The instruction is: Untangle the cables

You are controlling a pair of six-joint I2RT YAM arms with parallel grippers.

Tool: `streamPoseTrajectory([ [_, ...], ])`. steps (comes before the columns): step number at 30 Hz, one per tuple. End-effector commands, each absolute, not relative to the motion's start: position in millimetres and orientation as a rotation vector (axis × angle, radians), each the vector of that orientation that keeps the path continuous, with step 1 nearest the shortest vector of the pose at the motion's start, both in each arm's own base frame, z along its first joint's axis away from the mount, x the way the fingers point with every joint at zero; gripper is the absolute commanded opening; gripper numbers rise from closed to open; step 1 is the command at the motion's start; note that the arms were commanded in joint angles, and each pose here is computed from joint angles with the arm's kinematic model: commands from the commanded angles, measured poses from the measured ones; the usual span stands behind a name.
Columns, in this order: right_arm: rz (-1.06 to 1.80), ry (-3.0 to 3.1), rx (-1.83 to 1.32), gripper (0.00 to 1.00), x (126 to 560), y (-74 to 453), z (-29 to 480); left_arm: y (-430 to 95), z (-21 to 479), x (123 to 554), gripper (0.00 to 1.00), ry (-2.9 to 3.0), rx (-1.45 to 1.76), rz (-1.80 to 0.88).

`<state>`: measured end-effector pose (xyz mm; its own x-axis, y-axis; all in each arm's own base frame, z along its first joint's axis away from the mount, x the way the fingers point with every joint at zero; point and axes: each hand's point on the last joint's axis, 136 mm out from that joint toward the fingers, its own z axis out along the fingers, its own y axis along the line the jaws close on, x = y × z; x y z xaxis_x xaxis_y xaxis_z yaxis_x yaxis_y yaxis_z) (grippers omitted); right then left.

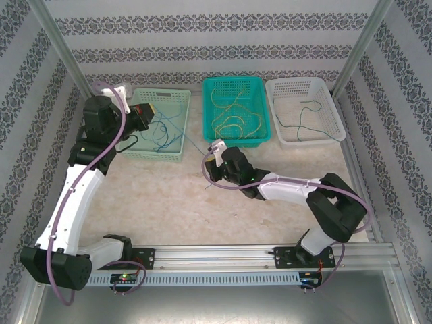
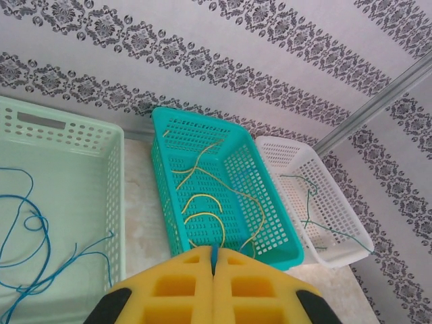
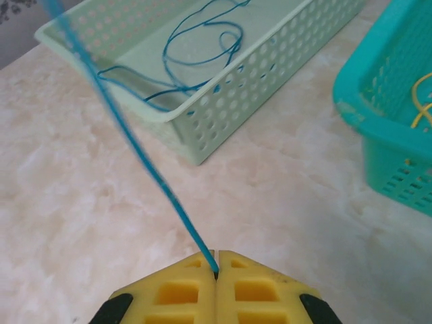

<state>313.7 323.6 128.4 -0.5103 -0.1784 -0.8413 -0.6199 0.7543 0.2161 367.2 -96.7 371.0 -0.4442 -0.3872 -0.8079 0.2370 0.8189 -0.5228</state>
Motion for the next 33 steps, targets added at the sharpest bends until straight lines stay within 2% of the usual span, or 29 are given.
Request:
streamPoseTrajectory([
  [1, 0.637, 2.232, -0.648, 0.00, 295, 315, 108, -91, 402, 379, 0.00, 1.792, -0.107, -0.708],
  [9, 0.621, 2.340, -0.640, 0.00, 272, 292, 97, -69, 410, 377, 0.03, 1.785, -0.031, -0.457],
  [16, 1.119, 2.403, -0.768, 0.02, 226, 334, 121, -69, 408, 375, 0.05, 1.689, 0.082, -0.377],
  [17, 1.169, 2.415, -0.793, 0.04, 220, 339, 123, -70, 409, 375, 0.05, 1.676, 0.095, -0.377],
  [18, 1.206, 2.432, -0.819, 0.12, 214, 343, 122, -72, 410, 374, 0.05, 1.662, 0.116, -0.381],
  [19, 1.223, 2.444, -0.828, 0.23, 212, 344, 123, -78, 411, 372, 0.10, 1.649, 0.148, -0.397],
  [20, 1.226, 2.443, -0.824, 0.25, 213, 344, 125, -82, 413, 370, 0.11, 1.634, 0.177, -0.411],
  [21, 1.227, 2.427, -0.805, 0.28, 217, 344, 131, -88, 414, 367, 0.08, 1.619, 0.218, -0.435],
  [22, 1.228, 2.396, -0.760, 0.43, 226, 343, 140, -95, 416, 363, 0.06, 1.602, 0.263, -0.457],
  [23, 1.224, 2.381, -0.697, 0.49, 235, 339, 147, -99, 418, 359, 0.05, 1.588, 0.292, -0.474],
  [24, 1.242, 2.338, -0.636, 0.50, 247, 336, 161, -104, 420, 355, 0.05, 1.573, 0.322, -0.494],
  [25, 1.268, 2.297, -0.586, 0.57, 256, 334, 175, -108, 420, 351, 0.05, 1.556, 0.351, -0.509],
  [31, 1.337, 2.177, -0.280, 0.61, 309, 311, 248, -123, 414, 335, 0.07, 1.536, 0.444, -0.560],
  [33, 1.388, 2.113, -0.229, 0.60, 324, 305, 272, -126, 412, 331, 0.08, 1.540, 0.463, -0.578],
])
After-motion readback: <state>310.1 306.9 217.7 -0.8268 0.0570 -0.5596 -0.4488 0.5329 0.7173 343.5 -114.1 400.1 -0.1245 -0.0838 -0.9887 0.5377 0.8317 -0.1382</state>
